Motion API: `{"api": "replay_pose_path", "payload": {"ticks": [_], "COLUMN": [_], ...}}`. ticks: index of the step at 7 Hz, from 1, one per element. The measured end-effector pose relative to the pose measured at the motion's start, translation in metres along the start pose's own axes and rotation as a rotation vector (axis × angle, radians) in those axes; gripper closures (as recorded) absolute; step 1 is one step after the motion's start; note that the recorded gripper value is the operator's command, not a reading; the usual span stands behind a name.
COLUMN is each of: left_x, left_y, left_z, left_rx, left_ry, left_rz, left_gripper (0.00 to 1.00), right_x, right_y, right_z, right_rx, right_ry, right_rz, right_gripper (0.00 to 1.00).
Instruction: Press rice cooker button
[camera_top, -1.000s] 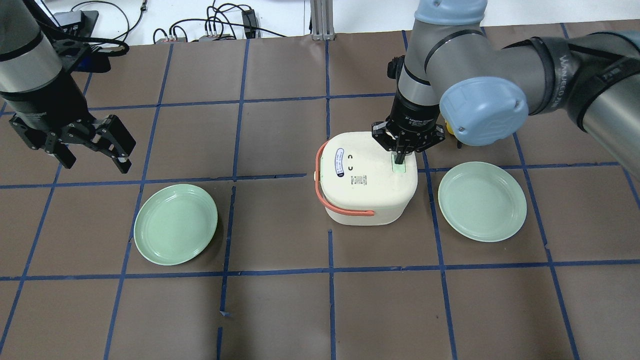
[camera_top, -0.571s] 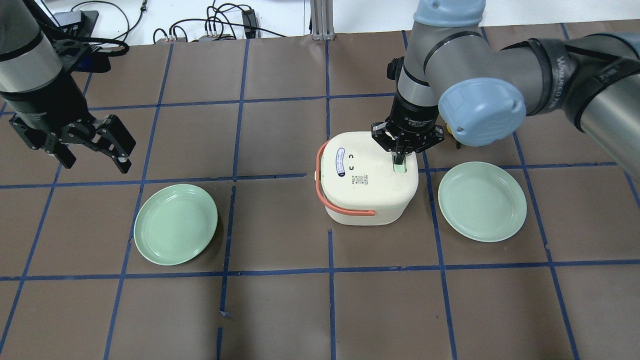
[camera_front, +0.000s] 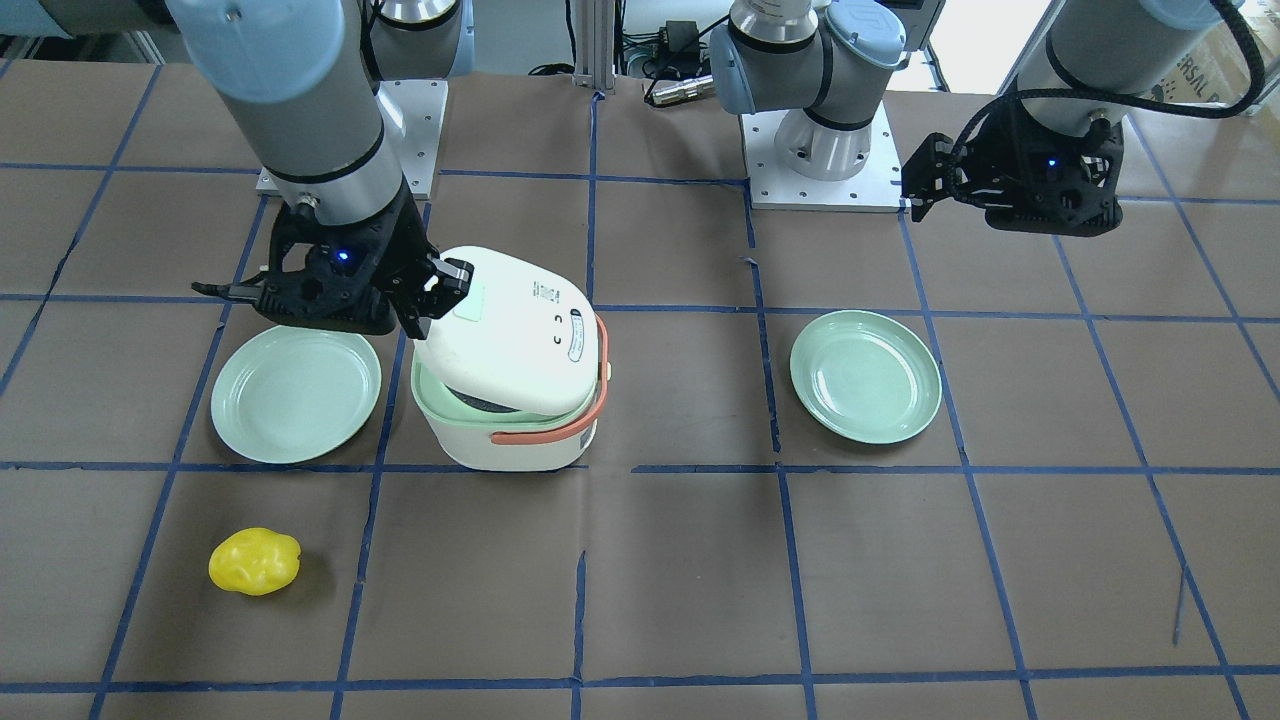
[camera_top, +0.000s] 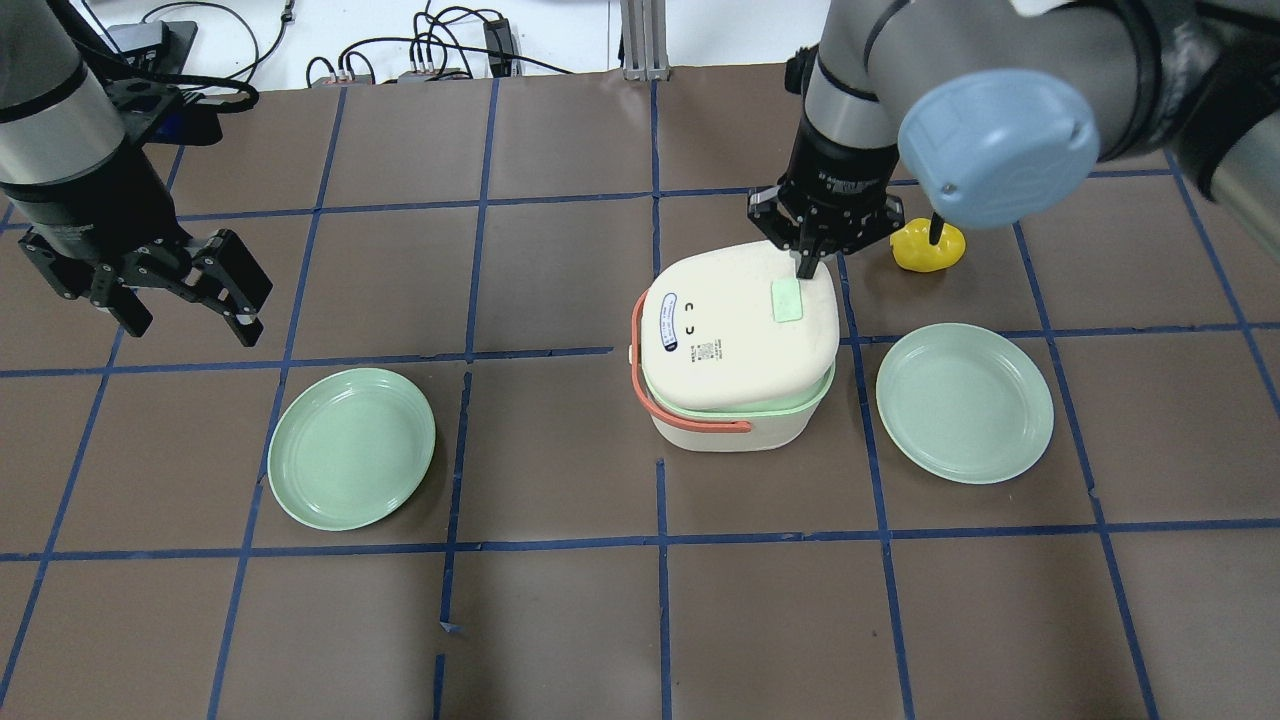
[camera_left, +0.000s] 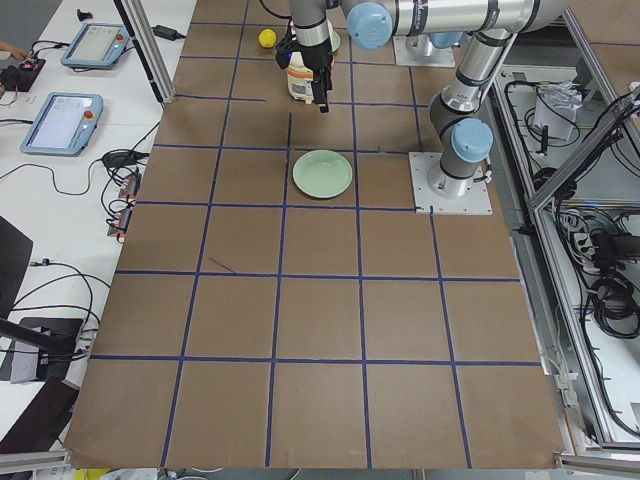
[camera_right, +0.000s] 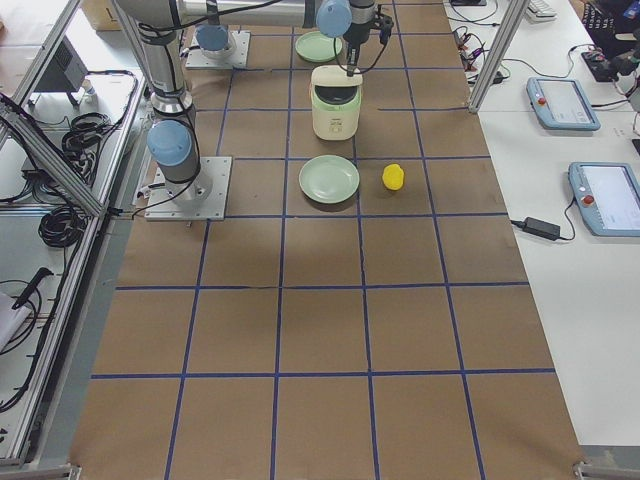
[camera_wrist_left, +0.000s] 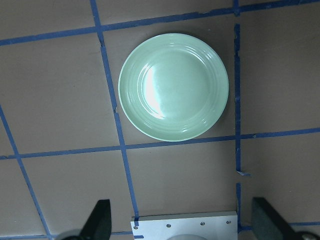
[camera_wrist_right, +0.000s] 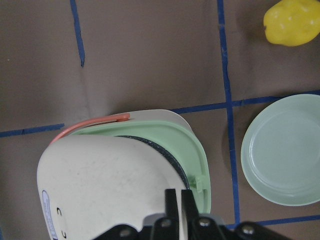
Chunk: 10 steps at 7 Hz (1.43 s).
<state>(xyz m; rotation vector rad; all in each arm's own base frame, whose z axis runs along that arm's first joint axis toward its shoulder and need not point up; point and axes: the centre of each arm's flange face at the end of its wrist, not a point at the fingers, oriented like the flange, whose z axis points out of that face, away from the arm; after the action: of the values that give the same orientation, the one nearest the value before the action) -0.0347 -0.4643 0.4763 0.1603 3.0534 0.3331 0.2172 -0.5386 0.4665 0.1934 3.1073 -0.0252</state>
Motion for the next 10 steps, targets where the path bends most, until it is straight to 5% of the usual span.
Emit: {"api": "replay_pose_path", "payload": {"ticks": [2,5,10], "left_x": [0.000,0.000,0.000], "left_y": [0.000,0.000,0.000], "left_z": [0.000,0.000,0.000], "left_rx": [0.000,0.000,0.000], "left_ry": [0.000,0.000,0.000], "left_rz": [0.000,0.000,0.000], "left_gripper": [0.00,0.00,0.00], "right_x": [0.019,0.051,0.051], "right_y": [-0.025,-0.039,-0.034], "right_z": [-0.026,-0.027,-0.026], "right_rx": [0.041,0.033,-0.008], "right_ry": [0.026,0.029,-0.030], "right_rz": [-0.032,-0.087,-0.124], "right_gripper": [0.00,0.00,0.00]}}
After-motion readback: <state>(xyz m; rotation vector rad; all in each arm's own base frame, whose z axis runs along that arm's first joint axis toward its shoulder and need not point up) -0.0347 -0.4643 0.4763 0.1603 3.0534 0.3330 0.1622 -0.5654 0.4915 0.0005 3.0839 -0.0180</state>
